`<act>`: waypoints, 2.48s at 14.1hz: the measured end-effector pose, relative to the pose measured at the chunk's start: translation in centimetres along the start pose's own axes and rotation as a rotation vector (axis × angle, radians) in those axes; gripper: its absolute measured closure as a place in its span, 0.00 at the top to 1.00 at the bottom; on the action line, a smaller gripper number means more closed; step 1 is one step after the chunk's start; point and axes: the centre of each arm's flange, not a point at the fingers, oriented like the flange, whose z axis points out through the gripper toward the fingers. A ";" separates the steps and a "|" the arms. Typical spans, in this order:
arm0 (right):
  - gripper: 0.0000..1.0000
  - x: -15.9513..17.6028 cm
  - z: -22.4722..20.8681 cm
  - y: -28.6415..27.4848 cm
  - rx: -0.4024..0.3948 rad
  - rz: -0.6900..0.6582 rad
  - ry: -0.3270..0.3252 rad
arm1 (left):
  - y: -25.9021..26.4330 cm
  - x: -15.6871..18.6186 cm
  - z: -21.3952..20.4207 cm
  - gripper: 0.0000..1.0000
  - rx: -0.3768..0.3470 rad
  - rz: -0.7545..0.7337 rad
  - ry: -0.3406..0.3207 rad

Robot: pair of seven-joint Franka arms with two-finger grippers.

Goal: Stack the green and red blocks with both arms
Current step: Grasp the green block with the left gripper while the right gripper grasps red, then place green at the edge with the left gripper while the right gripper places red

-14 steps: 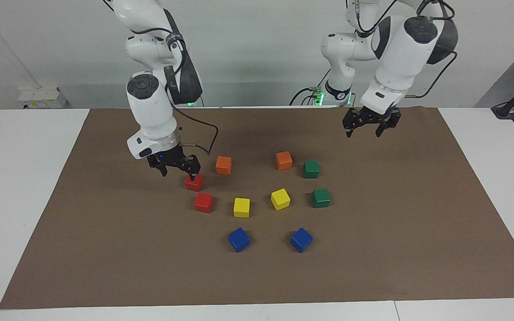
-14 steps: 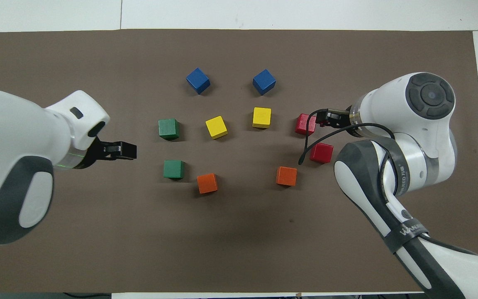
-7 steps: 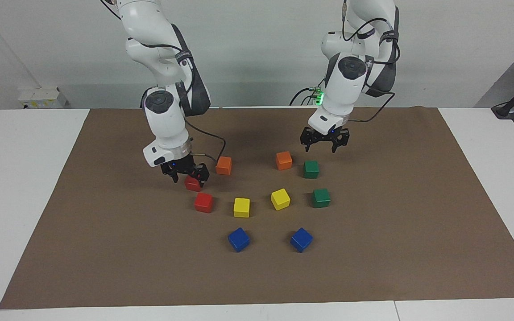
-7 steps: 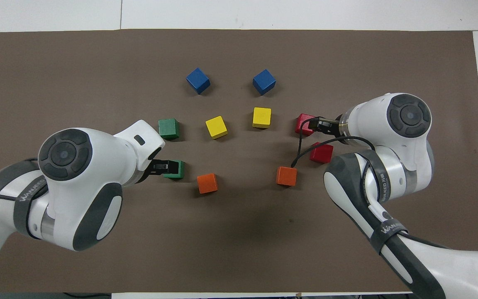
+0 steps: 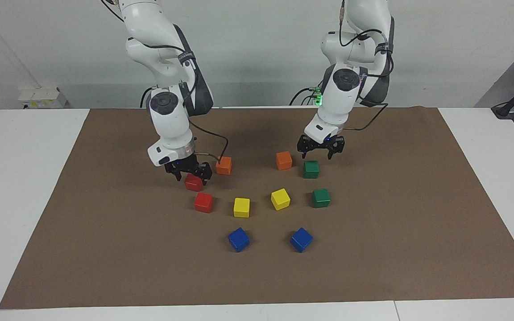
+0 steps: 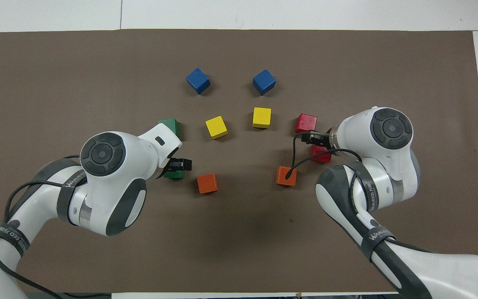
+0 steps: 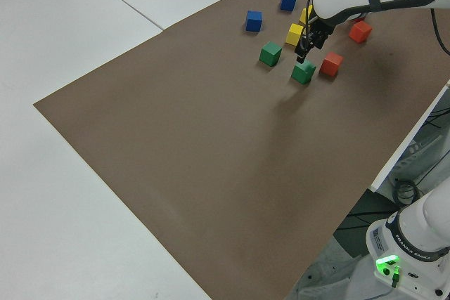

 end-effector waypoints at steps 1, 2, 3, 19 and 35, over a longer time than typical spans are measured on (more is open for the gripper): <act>1.00 -0.2 0.3 0.1 0.002 0.000 0.003 | 0.0 0.1 0.7 1.00 -0.002 -0.001 0.003; 1.00 -0.3 0.5 0.2 0.002 0.000 0.003 | 0.0 0.2 1.3 1.00 -0.003 -0.002 0.004; 1.00 -0.5 0.8 0.3 0.001 0.000 0.001 | -0.1 0.1 2.1 1.00 -0.003 -0.002 0.003; 0.55 4.1 1.4 11.2 -0.013 -0.274 0.033 | -5.0 3.2 1.9 0.56 0.010 -0.047 -0.033; 1.00 7.5 2.9 18.5 -0.028 -0.402 0.046 | -37.3 2.0 3.5 0.56 0.023 -0.030 0.012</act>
